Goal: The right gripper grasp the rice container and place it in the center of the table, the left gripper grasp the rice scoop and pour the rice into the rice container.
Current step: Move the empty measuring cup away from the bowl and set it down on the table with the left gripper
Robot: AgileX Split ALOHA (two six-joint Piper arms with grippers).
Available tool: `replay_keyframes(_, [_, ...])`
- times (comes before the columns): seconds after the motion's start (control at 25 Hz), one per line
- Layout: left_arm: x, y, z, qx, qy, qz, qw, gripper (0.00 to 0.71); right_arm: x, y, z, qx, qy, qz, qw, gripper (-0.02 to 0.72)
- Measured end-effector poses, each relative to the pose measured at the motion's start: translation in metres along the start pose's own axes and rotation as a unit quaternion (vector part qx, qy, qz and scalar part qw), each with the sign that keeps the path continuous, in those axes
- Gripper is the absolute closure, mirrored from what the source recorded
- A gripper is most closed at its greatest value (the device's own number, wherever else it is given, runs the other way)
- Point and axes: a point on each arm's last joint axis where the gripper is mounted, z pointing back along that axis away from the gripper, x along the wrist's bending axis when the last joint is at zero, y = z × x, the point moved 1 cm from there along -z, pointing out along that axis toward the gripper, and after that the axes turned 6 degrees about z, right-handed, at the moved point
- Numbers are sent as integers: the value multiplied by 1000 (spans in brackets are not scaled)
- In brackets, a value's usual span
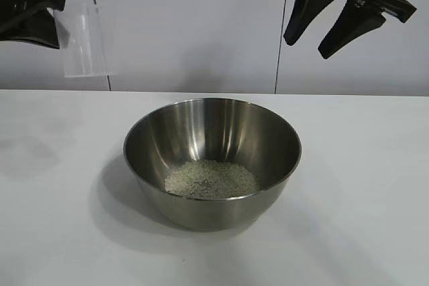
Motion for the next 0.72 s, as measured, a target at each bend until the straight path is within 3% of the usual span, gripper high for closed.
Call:
replay_keyframes(0.12, [3, 9, -2, -8, -10, -47, 999, 702, 0, 0, 0, 0, 0, 0, 1000, 333])
replay_keyframes(0.28, [8, 30, -6, -23, -44, -53, 997, 702, 0, 0, 0, 0, 0, 0, 1000, 333])
replay_keyframes(0.44, [6, 50, -8, -5, -41, -102, 994, 702, 0, 0, 0, 0, 0, 0, 1000, 333])
replay_keyframes(0.72, [12, 58, -12, 10, -44, -135, 990, 702, 0, 0, 0, 0, 0, 0, 1000, 333])
